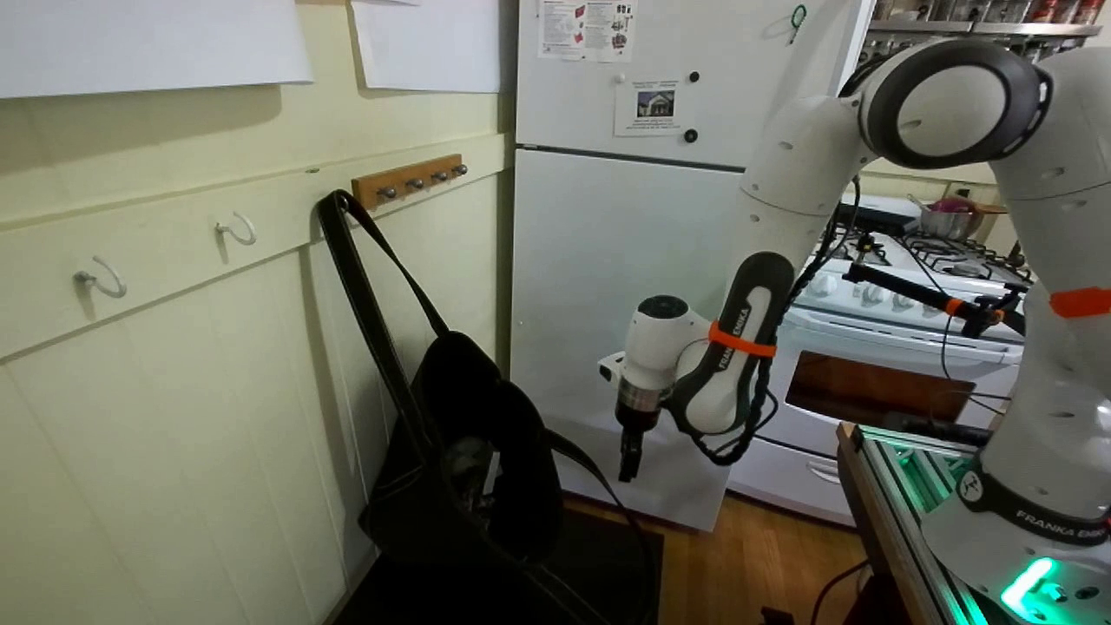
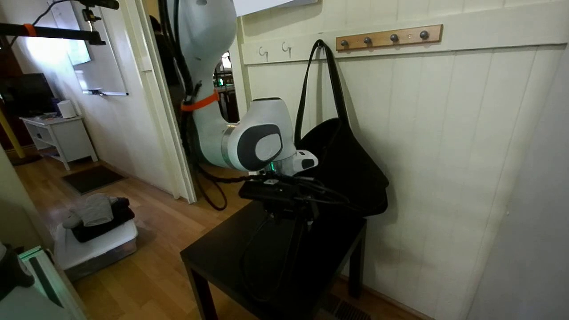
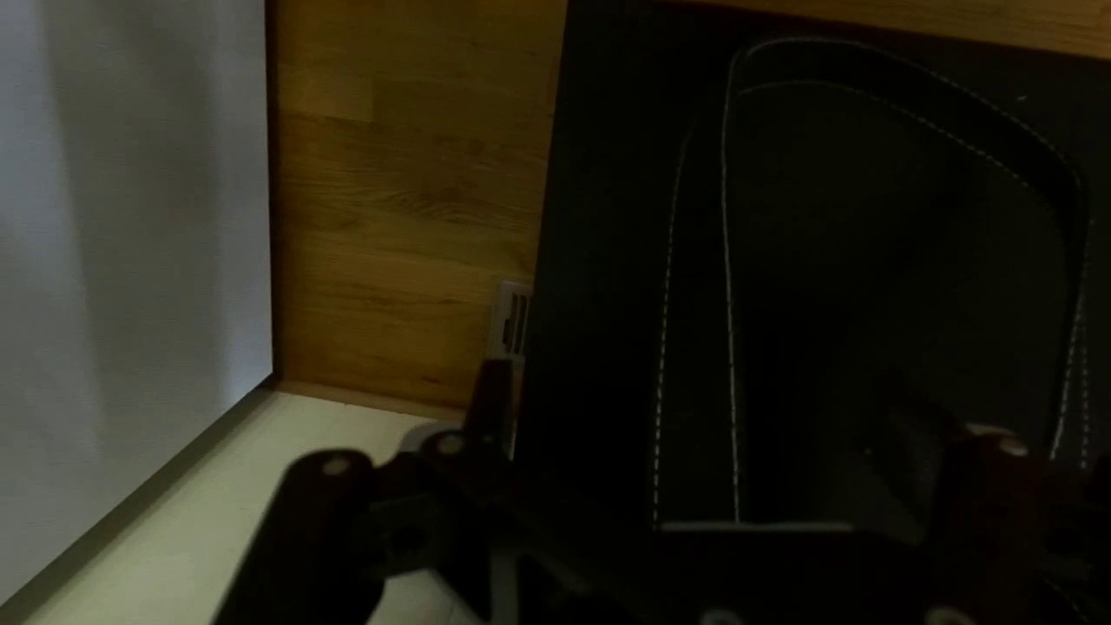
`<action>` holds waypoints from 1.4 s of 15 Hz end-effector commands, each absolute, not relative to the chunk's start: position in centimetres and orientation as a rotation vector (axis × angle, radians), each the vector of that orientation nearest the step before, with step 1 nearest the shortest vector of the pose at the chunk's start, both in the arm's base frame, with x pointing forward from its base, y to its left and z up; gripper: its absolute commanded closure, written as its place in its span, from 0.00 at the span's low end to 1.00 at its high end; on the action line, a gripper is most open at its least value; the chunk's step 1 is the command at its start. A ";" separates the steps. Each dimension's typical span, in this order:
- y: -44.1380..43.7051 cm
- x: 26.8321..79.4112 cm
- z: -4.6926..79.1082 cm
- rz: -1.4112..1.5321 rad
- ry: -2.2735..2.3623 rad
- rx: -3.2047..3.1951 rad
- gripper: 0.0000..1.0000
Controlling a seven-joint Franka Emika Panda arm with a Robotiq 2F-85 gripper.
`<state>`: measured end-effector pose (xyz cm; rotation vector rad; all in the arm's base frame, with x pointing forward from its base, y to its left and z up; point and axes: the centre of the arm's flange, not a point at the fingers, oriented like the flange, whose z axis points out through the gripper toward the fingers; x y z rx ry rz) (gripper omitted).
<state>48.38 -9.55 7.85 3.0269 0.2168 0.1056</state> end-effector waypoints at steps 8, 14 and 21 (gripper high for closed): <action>-8.1 52.0 3.1 0.164 0.278 3.007 0.51; -7.8 52.2 3.5 0.129 0.299 3.013 0.95; -7.7 51.1 8.3 -0.089 0.359 3.023 0.97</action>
